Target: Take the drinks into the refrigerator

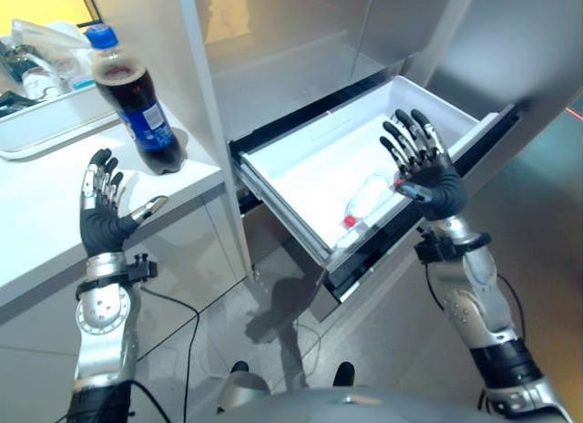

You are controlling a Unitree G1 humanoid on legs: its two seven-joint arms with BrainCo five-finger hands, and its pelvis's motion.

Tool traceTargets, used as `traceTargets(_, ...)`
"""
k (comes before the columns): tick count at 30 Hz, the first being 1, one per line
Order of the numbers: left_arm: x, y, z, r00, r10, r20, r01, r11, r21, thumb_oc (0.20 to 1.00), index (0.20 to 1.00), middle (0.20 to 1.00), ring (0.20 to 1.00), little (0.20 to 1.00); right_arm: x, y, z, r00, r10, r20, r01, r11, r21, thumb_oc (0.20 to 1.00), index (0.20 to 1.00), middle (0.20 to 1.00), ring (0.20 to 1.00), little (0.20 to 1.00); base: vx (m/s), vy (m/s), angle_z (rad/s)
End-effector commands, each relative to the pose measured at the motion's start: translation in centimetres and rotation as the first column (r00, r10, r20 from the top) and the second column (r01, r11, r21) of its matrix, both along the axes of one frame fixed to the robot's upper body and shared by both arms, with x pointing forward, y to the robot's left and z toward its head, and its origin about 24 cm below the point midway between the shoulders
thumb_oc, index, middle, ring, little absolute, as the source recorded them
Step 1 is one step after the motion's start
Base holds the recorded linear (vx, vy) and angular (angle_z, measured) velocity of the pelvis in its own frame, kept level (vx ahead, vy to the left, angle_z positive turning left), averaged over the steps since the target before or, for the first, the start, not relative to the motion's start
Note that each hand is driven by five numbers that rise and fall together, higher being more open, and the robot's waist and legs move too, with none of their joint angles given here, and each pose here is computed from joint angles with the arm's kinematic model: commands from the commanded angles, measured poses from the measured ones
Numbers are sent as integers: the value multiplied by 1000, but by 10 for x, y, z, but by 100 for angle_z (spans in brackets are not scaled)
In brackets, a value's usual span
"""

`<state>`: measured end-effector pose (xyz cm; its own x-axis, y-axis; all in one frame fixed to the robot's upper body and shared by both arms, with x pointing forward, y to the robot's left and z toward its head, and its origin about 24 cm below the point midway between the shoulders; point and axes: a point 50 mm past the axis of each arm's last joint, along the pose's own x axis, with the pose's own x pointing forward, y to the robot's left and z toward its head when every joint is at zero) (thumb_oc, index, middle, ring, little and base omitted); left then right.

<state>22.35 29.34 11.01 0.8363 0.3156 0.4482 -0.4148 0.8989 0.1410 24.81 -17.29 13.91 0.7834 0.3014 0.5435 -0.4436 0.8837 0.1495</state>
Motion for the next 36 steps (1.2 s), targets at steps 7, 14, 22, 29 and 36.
traceTargets(7, 18, 37, 16, 991, 135, 16, -136, 990, 46, 1000, 1000, 1000, 1000, 1000, -7, 7, 26, 987, 93, 132, -89, 995, -34, 1000, 1000, 1000, 1000, 1000, 8, 2, -11)
traceTargets(14, 24, 48, -5, 980, 173, -97, -173, 985, 2, 1000, 1000, 1000, 1000, 1000, -12, 6, 30, 983, 113, 146, -110, 993, -30, 1000, 1000, 1000, 1000, 1000, 6, 0, -6)
traceTargets(22, 28, 47, -17, 977, 151, -150, -159, 986, -43, 1000, 1000, 1000, 1000, 1000, -16, 4, 34, 979, 112, 168, -111, 994, -17, 1000, 1000, 1000, 1000, 1000, 5, 11, -7)
traceTargets(29, 35, 44, -11, 981, 125, -146, -128, 992, -14, 1000, 1000, 1000, 1000, 1000, -17, 7, 34, 978, 129, 166, -125, 992, -34, 1000, 1000, 1000, 1000, 1000, 16, 18, -12)
traceTargets(36, 44, 37, 11, 993, 77, -92, -73, 996, 54, 1000, 1000, 1000, 1000, 1000, -18, 6, 31, 979, 132, 153, -128, 991, -37, 1000, 1000, 1000, 1000, 1000, 13, 9, -12)
